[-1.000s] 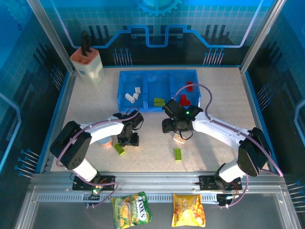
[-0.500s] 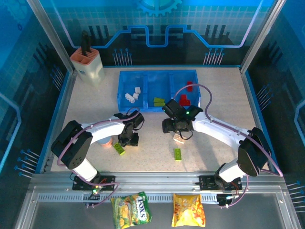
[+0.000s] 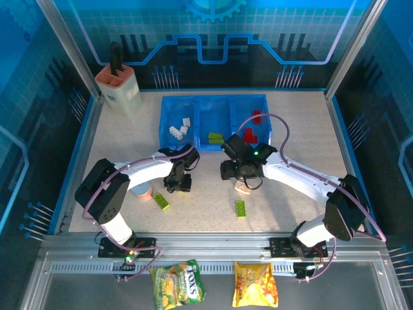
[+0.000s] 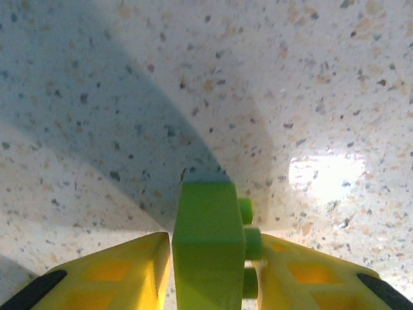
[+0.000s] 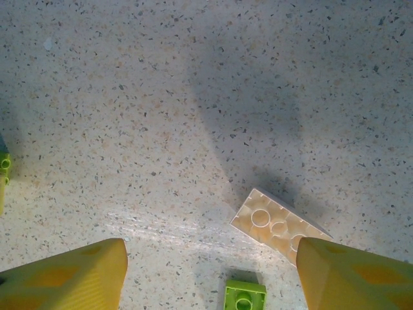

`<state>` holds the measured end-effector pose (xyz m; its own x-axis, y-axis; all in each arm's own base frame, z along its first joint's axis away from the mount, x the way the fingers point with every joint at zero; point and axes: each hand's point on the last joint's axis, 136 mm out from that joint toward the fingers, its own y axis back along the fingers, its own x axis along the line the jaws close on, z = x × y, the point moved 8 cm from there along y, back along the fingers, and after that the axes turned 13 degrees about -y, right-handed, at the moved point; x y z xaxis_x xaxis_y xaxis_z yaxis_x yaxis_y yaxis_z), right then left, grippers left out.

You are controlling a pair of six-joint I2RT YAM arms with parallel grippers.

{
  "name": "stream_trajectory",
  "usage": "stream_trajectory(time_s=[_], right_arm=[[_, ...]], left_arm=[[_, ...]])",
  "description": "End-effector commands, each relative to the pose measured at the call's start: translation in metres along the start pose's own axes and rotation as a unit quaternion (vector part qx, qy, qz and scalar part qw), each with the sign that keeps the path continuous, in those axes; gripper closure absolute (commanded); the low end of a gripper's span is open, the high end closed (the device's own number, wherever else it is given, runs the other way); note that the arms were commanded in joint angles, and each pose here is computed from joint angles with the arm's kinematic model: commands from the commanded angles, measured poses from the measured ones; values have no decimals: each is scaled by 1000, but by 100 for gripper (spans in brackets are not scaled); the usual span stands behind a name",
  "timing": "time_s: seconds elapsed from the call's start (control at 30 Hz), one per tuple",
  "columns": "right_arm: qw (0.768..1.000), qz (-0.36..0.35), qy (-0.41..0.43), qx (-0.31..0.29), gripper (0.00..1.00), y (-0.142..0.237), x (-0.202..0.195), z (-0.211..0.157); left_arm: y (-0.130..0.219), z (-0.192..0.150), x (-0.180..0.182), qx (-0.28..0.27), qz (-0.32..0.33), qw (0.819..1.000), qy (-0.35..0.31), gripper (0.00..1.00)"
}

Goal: Sort the legos into containers by color
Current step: Pick up the lego from the middle-left of the table.

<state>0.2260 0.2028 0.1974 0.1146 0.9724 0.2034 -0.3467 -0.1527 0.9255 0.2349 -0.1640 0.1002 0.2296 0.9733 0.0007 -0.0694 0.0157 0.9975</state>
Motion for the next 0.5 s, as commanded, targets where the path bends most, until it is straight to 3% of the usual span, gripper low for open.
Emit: stream_trajectory(time_s=[0.0, 0.47], right_arm=[[1000, -12, -14, -5, 29, 7, -10, 0], [999, -23, -25, -19, 29, 16, -19, -1]], left_arm=[[2, 7, -1, 1, 21, 999, -25, 62], [16, 30, -13, -15, 1, 999, -44, 71]])
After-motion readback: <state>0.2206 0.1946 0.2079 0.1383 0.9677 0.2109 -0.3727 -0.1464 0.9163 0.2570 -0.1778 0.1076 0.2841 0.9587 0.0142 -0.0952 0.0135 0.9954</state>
